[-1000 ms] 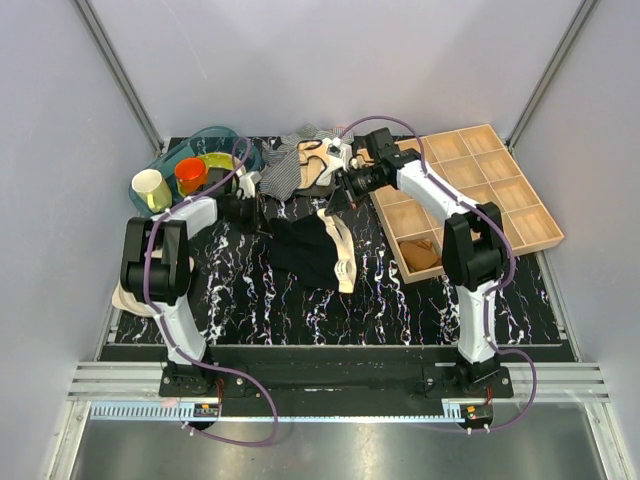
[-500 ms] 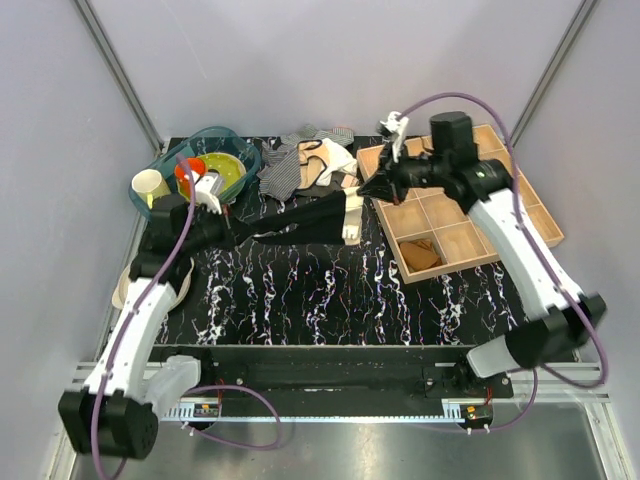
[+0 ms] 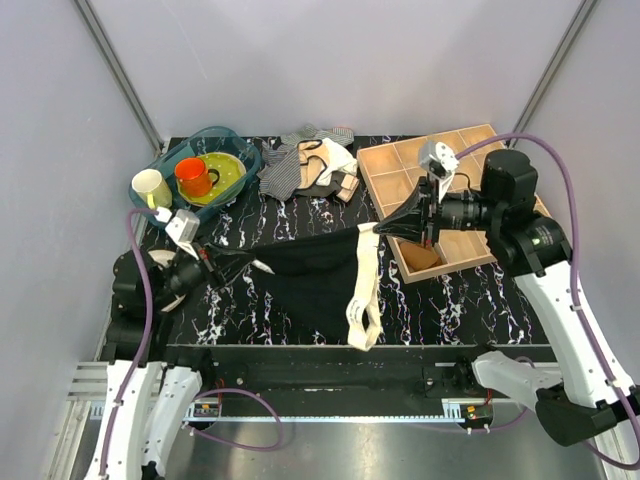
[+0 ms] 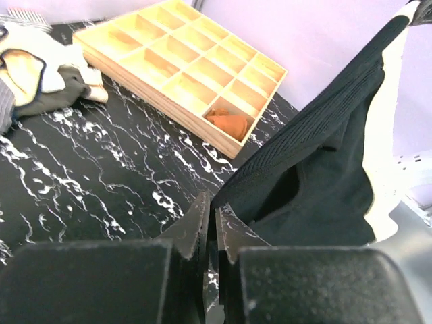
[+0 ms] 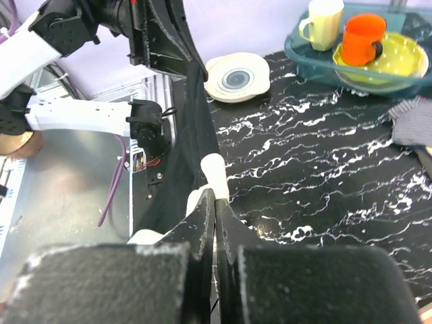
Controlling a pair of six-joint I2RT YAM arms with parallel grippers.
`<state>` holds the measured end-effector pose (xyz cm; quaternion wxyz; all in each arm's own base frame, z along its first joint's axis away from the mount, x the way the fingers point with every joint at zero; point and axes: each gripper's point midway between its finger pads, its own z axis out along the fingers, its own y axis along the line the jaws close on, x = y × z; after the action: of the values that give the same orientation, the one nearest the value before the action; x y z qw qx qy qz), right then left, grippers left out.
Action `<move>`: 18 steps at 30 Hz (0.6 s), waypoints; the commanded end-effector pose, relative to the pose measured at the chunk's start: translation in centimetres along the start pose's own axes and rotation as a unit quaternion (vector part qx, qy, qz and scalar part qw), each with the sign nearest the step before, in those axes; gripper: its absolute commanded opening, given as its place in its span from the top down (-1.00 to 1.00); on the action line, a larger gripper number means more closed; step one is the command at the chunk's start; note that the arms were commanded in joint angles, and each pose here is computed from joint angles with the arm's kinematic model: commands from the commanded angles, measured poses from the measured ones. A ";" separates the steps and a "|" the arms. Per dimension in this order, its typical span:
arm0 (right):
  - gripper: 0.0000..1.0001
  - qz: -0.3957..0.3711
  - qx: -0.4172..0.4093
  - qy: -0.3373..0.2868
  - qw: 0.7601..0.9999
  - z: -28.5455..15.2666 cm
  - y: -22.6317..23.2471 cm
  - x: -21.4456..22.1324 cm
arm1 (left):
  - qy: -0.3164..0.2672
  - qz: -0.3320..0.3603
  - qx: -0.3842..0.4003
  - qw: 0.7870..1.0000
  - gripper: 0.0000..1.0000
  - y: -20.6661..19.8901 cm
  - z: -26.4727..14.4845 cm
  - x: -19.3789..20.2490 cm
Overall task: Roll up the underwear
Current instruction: Flatten out the underwear at the center of the board.
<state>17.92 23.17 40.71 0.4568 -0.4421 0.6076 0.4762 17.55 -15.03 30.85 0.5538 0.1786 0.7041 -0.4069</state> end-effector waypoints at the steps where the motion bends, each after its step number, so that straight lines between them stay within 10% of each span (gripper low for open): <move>1: 1.00 0.076 0.120 0.015 0.990 1.9 -8.1 4.2 | 0.038 -0.139 -0.017 0.989 0.87 2.1 1.4 4.1; 6: 1.00 0.169 0.220 0.073 0.958 6.3 -20.6 11.7 | 0.071 -0.252 -0.120 0.958 0.45 10.7 5.8 8.6; 7: 0.79 0.206 0.239 0.129 0.940 7.7 -24.5 17.1 | 0.055 -0.241 -0.129 0.960 0.11 12.0 7.0 7.3; 10: 0.48 0.204 0.268 0.216 0.916 8.2 -29.6 20.3 | 0.074 -0.222 -0.206 0.950 -0.02 17.2 9.2 5.2; 14: -0.18 0.149 0.263 0.229 0.925 6.3 -29.1 19.7 | 0.078 -0.130 -0.235 0.960 -0.24 18.5 8.9 1.7; 18: -0.35 0.062 0.156 0.233 0.958 5.1 -23.0 18.9 | 0.093 -0.067 -0.180 0.977 -0.44 15.5 7.8 1.4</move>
<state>40.80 22.79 8.23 0.2392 -0.2876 0.8870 0.2707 33.84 -12.07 18.85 0.4073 -0.0276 0.8578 -0.3122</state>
